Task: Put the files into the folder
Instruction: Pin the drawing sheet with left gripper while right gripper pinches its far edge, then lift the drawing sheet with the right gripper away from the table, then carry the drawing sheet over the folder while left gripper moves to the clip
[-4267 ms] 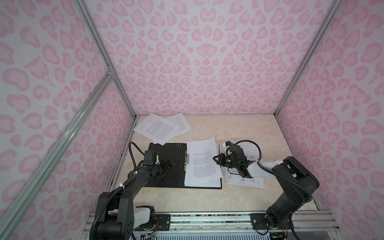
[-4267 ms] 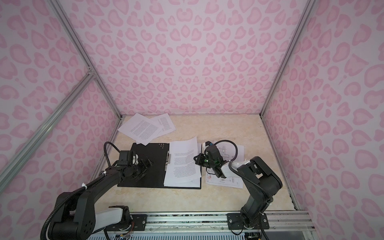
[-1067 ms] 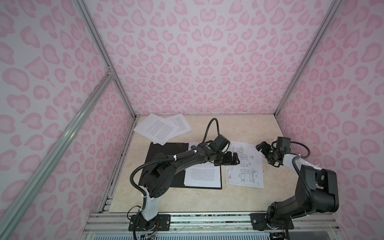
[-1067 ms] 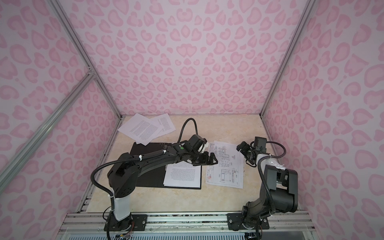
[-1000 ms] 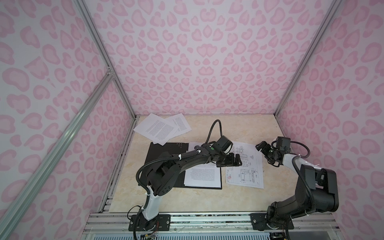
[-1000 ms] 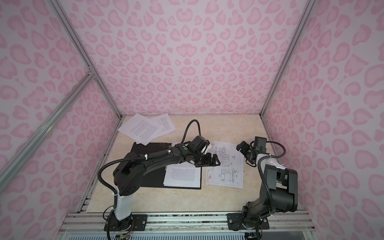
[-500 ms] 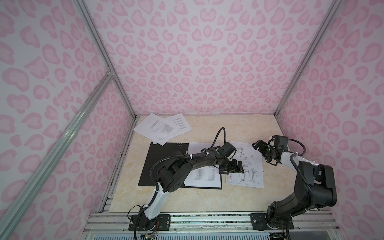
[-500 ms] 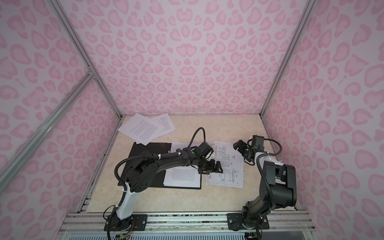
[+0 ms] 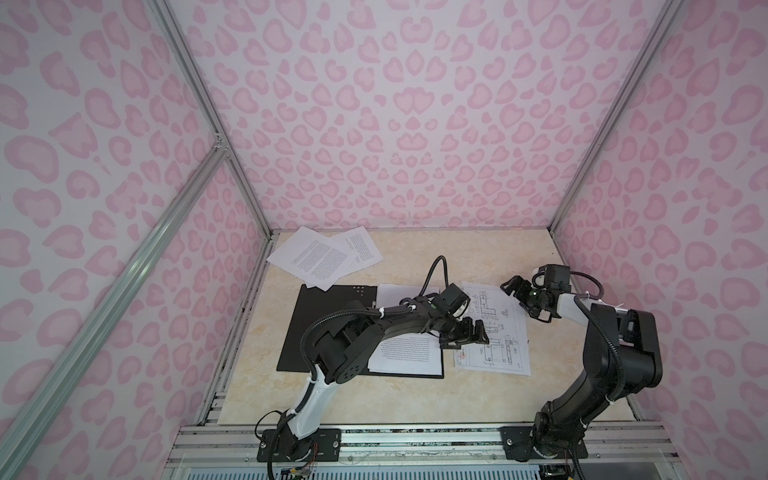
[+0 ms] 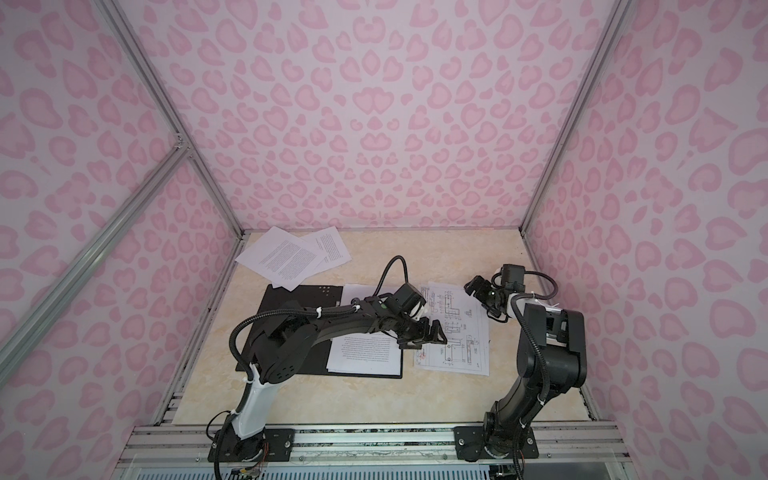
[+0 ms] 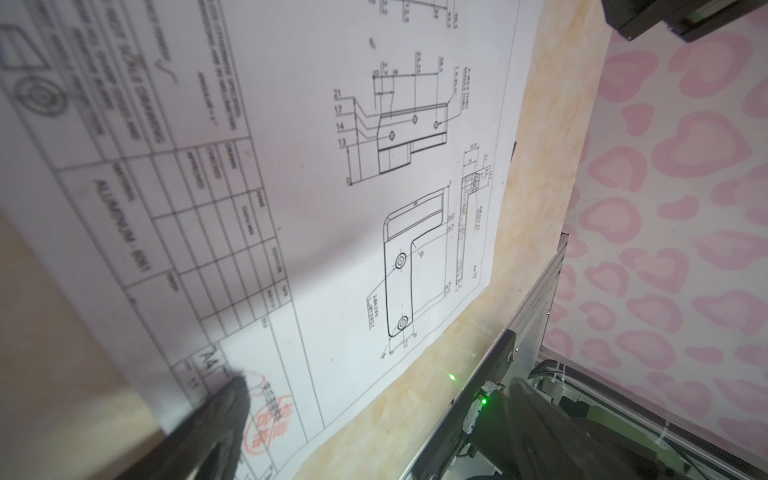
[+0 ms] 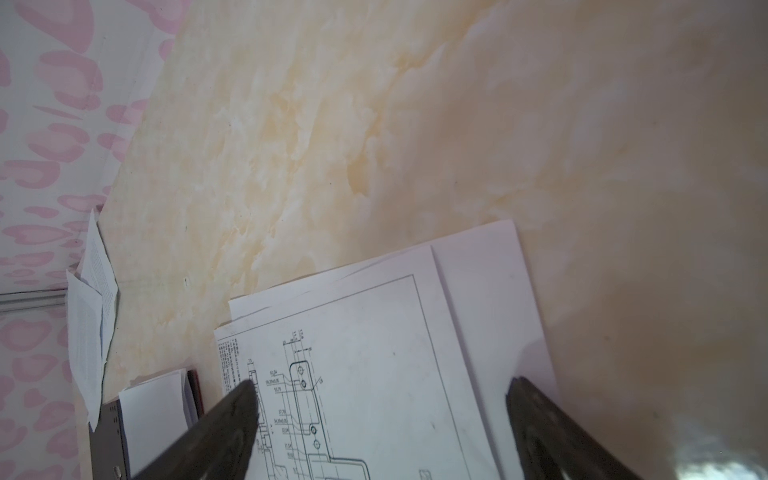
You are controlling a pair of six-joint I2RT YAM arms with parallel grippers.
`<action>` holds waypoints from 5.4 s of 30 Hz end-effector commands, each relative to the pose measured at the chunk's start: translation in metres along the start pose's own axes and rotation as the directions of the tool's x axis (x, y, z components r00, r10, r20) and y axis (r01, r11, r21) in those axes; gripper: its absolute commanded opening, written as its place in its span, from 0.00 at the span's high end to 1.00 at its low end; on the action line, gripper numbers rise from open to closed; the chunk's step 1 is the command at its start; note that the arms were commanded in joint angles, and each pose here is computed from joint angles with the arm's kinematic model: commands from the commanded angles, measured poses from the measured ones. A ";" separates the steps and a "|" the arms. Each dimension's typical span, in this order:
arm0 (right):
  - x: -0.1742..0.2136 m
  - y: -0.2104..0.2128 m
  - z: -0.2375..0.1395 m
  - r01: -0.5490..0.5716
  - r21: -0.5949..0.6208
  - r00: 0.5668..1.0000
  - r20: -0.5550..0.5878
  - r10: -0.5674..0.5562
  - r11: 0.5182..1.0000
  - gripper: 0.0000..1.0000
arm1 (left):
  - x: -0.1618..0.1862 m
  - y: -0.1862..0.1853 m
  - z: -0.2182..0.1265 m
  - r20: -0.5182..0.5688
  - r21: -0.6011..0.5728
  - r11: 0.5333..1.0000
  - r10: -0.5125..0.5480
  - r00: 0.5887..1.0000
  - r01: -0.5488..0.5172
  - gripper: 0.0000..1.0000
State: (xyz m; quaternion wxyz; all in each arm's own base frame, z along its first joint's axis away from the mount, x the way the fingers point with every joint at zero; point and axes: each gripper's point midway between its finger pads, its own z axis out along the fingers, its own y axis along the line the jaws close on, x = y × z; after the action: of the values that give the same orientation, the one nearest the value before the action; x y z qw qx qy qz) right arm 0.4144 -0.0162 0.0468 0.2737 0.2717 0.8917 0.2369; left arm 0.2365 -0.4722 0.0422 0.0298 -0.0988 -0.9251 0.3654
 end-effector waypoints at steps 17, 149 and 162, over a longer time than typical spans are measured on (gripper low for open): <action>0.051 -0.007 -0.020 -0.097 -0.050 0.988 -0.123 0.091 0.994 0.04 | 0.010 0.056 0.009 -0.007 -0.182 0.978 -0.109 0.994 0.106 0.02; 0.210 0.190 0.005 0.170 -0.348 0.984 0.108 -0.140 0.922 1.00 | 0.081 0.144 -0.304 0.610 -0.240 0.957 0.018 0.792 0.163 0.02; 0.218 0.191 0.010 0.152 -0.348 0.987 0.095 -0.127 0.925 1.00 | 0.081 0.146 -0.298 0.603 -0.230 0.959 0.004 0.798 0.168 0.02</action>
State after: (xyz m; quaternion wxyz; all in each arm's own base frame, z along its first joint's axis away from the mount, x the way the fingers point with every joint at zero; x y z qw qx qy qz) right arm 0.3299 0.2604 0.0666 0.3563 0.1536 0.8488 0.3591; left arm 0.2151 -0.1496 0.1563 -0.2540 0.0553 -0.9358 0.2379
